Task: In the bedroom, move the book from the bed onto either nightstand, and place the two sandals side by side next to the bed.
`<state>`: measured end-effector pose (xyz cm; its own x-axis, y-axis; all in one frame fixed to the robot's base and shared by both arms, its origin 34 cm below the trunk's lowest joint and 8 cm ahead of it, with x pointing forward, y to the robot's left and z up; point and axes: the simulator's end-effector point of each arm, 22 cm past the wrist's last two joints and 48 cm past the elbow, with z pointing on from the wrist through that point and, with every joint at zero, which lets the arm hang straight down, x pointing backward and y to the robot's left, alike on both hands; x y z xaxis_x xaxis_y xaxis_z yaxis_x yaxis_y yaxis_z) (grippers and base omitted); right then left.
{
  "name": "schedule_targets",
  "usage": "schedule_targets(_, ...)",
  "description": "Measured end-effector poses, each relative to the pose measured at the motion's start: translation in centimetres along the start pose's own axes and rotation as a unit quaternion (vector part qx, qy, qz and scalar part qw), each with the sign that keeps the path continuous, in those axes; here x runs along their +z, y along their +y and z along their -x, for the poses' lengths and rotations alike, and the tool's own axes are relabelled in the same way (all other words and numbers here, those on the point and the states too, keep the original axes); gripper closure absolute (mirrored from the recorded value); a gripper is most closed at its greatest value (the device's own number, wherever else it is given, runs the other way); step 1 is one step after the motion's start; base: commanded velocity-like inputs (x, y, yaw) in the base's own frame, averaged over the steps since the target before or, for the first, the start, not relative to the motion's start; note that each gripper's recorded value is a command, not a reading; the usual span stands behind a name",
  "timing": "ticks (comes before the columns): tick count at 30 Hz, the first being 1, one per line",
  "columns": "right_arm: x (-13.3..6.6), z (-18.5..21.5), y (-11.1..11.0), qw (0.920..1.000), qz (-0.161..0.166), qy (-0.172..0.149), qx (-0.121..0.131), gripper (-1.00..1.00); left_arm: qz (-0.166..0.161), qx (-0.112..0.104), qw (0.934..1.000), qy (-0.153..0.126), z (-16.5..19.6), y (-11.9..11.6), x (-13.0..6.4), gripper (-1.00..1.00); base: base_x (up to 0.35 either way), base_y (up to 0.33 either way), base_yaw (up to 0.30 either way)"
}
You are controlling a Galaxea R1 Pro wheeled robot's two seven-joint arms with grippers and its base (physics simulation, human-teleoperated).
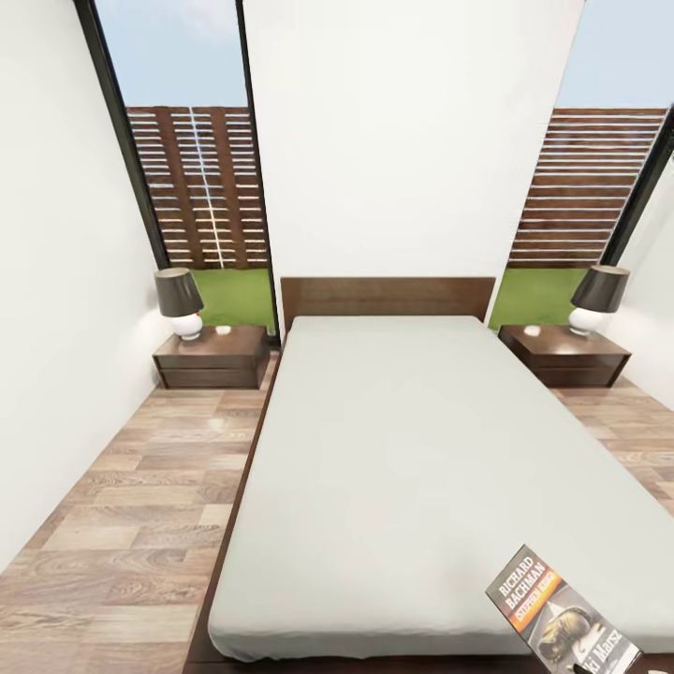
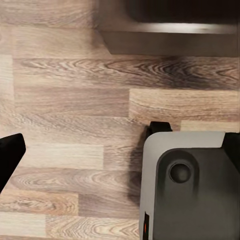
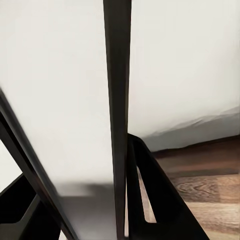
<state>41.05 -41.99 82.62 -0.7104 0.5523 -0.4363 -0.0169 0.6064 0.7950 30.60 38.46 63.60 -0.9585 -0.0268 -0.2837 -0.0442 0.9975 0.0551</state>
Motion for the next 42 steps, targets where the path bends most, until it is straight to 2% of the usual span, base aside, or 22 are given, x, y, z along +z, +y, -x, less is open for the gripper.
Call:
schedule_targets(23,0.0,1.0,0.9,0.9998,0.01,-0.011,-0.011,1.0,-0.002,-0.001,0.9998,-0.018,1.5,-0.2,-0.3,-1.0,0.0,0.0,0.0)
schedule_targets(30,0.0,1.2,1.2,0.9997,0.013,-0.015,-0.014,1.0,-0.012,-0.003,0.9996,-0.023,1.9,-1.8,-0.3,-1.0,0.0,0.0,0.0)
schedule_targets(36,-0.1,1.4,1.4,0.9996,0.015,-0.017,-0.017,1.0,-0.014,-0.004,0.9995,-0.028,2.2,-2.1,-0.4,-1.0,0.0,0.0,0.0)
schedule_targets(37,0.3,1.1,-1.2,0.9987,-0.045,-0.018,-0.012,1.0,-0.015,-0.004,0.9995,-0.029,2.3,-2.2,-0.4,-1.0,0.0,0.0,0.0)
schedule_targets(38,0.6,0.6,-2.0,0.9978,-0.064,-0.011,-0.012,1.0,-0.015,-0.004,0.9994,-0.03,2.4,-2.3,-0.4,-1.0,0.0,0.0,0.0)
schedule_targets(42,1.5,0.2,-2.5,0.9965,-0.082,-0.016,-0.007,1.0,-0.016,-0.004,0.9993,-0.033,2.6,-2.3,-0.5,-1.0,0.0,0.0,0.0)
